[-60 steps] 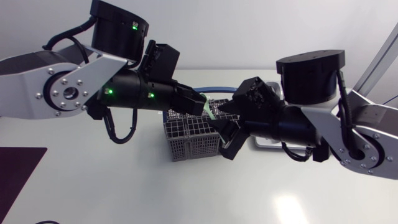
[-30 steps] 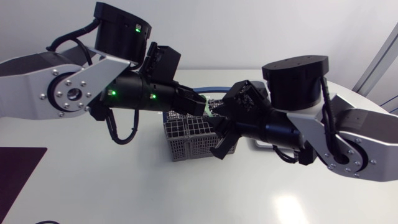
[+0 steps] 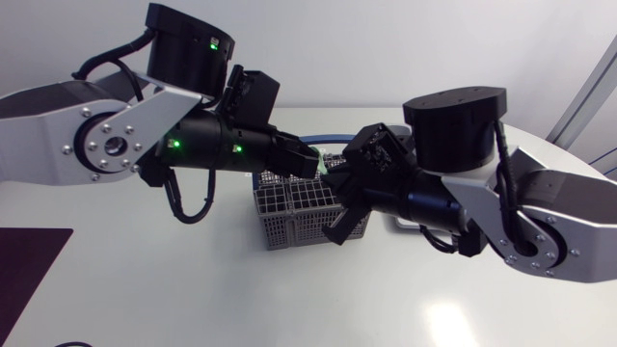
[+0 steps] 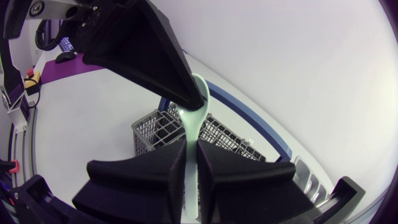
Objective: Unload the cutlery basket into the drawer organizer.
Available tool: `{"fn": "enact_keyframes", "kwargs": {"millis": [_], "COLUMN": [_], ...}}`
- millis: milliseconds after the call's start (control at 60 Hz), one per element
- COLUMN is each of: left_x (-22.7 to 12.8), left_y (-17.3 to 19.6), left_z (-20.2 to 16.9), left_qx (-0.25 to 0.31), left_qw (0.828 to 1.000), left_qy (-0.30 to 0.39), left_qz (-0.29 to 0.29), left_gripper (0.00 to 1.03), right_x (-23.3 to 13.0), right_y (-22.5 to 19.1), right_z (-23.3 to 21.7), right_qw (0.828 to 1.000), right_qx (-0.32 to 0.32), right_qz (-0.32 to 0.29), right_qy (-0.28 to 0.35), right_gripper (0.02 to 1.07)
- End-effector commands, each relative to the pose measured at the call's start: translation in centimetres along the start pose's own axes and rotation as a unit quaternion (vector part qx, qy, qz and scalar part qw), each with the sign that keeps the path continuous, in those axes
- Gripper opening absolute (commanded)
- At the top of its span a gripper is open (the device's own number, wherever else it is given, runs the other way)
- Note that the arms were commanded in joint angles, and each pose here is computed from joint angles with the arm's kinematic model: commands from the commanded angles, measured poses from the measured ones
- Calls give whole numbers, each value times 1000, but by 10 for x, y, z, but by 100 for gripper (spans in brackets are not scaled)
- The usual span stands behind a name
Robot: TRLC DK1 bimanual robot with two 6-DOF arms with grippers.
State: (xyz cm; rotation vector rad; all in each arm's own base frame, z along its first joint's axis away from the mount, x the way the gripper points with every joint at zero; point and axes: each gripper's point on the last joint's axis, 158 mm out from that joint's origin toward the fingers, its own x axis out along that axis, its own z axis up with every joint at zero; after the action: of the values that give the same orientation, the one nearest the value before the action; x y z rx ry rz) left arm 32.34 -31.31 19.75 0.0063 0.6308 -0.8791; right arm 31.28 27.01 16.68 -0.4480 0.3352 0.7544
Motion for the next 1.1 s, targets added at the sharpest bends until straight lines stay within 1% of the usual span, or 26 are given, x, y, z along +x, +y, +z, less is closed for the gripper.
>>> {"fn": "enact_keyframes", "kwargs": {"millis": [0, 17, 67, 83, 117, 200, 233, 283, 383, 467, 550, 667, 850, 917, 1017, 1083], "left_x": [3, 3, 3, 2, 1, -2, -5, -11, -26, -40, -54, -69, -85, -85, -85, -82], "left_y": [0, 0, 1, 0, 2, 3, 5, 6, 11, 17, 30, 45, 76, 80, 96, 99], "left_z": [12, 12, 13, 14, 16, 20, 24, 32, 48, 61, 70, 71, 51, 39, 20, 9], "left_qx": [-12, -12, -12, -12, -13, -13, -14, -13, -12, -12, -13, 14, 50, 52, 59, 64], "left_qw": [1000, 1000, 1000, 1000, 1000, 1000, 1000, 999, 998, 996, 995, 992, 984, 984, 980, 980], "left_qy": [-13, -13, -14, -16, -17, -21, -27, -37, -61, -79, -89, -93, -66, -49, -27, -14], "left_qz": [0, 0, 0, 0, 1, 3, 6, 9, 18, 28, 45, 86, 160, 164, 188, 189], "left_gripper": [13, 14, 23, 30, 35, 57, 68, 81, 97, 98, 98, 98, 98, 98, 98, 98], "right_x": [4, 4, 4, 4, 4, 2, 1, -2, -11, -21, -35, -56, -88, -95, -96, -93], "right_y": [10, 10, 11, 12, 14, 17, 20, 22, 24, 22, 10, -13, -61, -78, -94, -105], "right_z": [-8, -8, -9, -10, -10, -13, -14, -15, -17, -22, -28, -39, -68, -82, -110, -129], "right_qw": [1000, 1000, 1000, 1000, 1000, 1000, 999, 999, 999, 998, 998, 997, 996, 995, 992, 990], "right_qx": [0, 0, -1, -2, -3, -4, -4, -6, -13, -17, -16, -22, -54, -67, -82, -90], "right_qz": [12, 12, 15, 17, 19, 25, 32, 39, 45, 56, 62, 71, 70, 67, 84, 88], "right_qy": [8, 7, 8, 9, 9, 11, 12, 13, 13, 17, 17, 19, 25, 33, 56, 70], "right_gripper": [8, 8, 8, 8, 8, 8, 8, 8, 8, 8, 8, 8, 8, 8, 8, 8]}}
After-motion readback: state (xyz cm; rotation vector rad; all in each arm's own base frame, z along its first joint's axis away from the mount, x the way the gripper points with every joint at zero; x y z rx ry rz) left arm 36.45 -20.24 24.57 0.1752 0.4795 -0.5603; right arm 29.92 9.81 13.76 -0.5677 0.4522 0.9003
